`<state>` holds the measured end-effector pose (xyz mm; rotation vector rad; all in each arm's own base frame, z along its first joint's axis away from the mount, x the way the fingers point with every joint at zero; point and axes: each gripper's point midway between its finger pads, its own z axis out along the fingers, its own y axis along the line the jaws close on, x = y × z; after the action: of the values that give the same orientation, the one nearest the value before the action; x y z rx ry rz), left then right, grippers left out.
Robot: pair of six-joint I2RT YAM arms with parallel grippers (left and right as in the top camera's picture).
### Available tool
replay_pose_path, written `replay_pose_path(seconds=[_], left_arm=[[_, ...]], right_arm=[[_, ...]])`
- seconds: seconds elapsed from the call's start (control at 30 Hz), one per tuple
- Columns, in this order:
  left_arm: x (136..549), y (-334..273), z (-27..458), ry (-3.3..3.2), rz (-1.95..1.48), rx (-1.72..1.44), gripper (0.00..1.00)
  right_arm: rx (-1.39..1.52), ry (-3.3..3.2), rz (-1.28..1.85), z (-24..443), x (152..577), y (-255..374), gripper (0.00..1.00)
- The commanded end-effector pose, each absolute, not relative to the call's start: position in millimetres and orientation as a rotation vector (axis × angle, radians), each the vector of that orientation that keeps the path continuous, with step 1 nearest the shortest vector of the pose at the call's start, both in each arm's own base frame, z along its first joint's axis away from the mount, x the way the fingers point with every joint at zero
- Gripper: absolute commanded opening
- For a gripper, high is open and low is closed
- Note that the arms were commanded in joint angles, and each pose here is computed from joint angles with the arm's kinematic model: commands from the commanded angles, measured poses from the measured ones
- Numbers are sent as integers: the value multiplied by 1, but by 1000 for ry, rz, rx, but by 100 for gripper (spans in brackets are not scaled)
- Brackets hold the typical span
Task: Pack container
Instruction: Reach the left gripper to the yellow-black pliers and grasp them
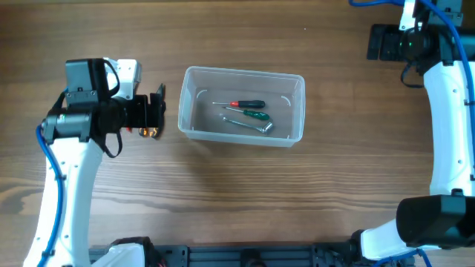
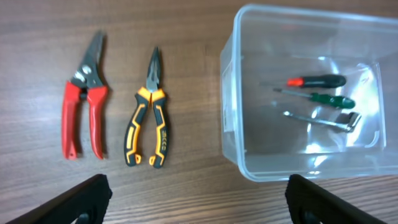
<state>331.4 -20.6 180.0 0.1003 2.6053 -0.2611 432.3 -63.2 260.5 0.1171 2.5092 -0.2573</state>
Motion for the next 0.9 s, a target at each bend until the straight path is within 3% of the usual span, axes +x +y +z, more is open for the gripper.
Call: replay_pose_path(seconds=[0.0, 0.07, 0.2, 0.47, 0.87], left_arm=[[337, -20, 149, 2719, -272, 101, 80], [335, -9, 108, 2860, -201, 73, 74], [331, -9, 74, 2976, -215, 63, 67], [336, -8, 51, 3015, -219, 101, 56], [362, -8, 48, 2912, -193, 187, 58]], right_arm=[[147, 2503, -252, 261, 434, -64, 100], [147, 2503, -252, 261, 434, -64, 100], [147, 2503, -252, 261, 434, -64, 100], [147, 2503, -252, 261, 434, -64, 100], [147, 2503, -252, 261, 434, -64, 100]])
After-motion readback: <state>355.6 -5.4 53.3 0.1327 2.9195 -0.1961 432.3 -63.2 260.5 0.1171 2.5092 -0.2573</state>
